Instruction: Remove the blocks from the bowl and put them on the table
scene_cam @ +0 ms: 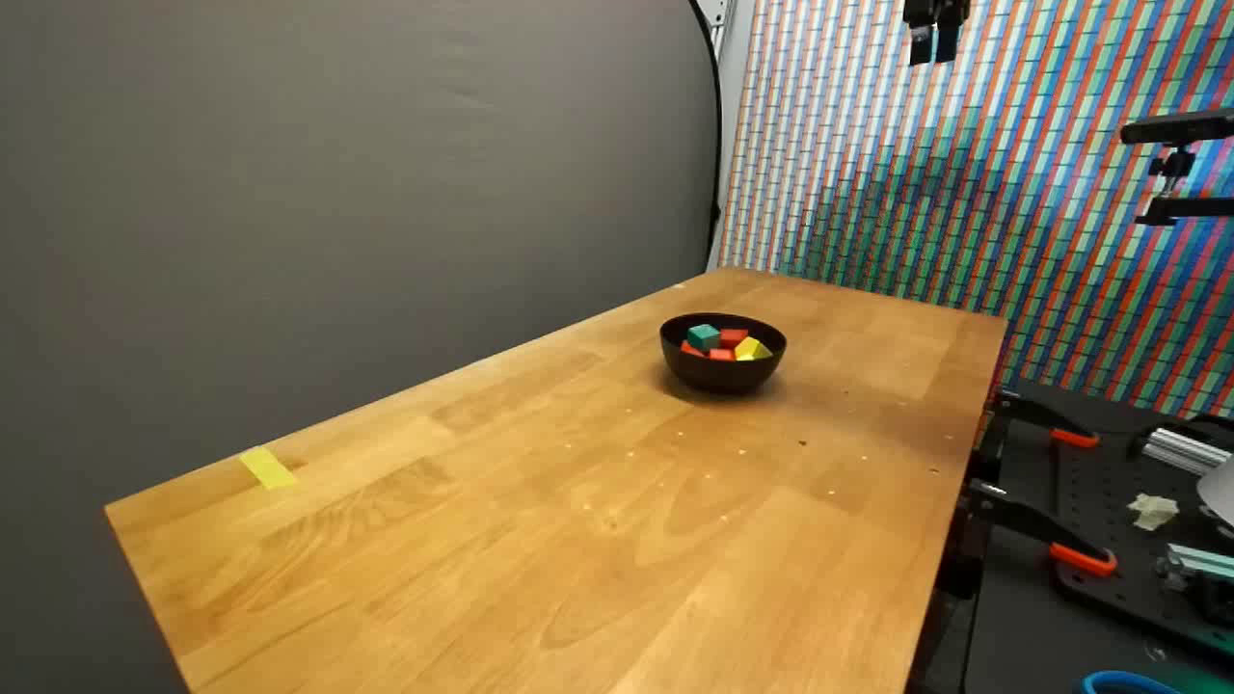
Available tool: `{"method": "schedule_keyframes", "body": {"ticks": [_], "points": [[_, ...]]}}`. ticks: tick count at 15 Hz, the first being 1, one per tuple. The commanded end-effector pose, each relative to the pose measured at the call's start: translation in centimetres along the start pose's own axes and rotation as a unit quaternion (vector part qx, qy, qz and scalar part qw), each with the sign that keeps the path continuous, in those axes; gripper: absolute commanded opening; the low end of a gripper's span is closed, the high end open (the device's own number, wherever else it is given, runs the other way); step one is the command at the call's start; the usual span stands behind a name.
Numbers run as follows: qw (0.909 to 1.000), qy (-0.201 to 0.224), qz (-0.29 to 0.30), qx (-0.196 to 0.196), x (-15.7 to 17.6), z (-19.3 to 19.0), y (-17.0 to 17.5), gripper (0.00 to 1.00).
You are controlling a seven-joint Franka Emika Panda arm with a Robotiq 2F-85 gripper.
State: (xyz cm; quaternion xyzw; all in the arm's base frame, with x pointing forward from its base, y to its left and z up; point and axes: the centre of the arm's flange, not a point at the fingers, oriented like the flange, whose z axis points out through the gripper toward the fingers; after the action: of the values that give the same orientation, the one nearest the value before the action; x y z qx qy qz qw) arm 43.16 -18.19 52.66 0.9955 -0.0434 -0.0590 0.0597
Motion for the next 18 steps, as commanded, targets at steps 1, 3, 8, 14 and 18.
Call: {"method": "schedule_keyframes", "body": {"ticks": [1,3,8,14,18], "points": [[1.0,0.001,0.0,0.0,0.0,-0.1,0.0,1.0],[1.0,0.005,0.001,-0.001,0.0,-0.5,0.1,1.0],[1.0,0.006,0.001,-0.001,0.0,-0.5,0.1,1.0],[0.9985,0.037,-0.041,-0.004,10.0,1.9,-10.0,1.0],[0.9985,-0.003,-0.054,-0.002,14.6,8.4,-18.3,1.0]]}}
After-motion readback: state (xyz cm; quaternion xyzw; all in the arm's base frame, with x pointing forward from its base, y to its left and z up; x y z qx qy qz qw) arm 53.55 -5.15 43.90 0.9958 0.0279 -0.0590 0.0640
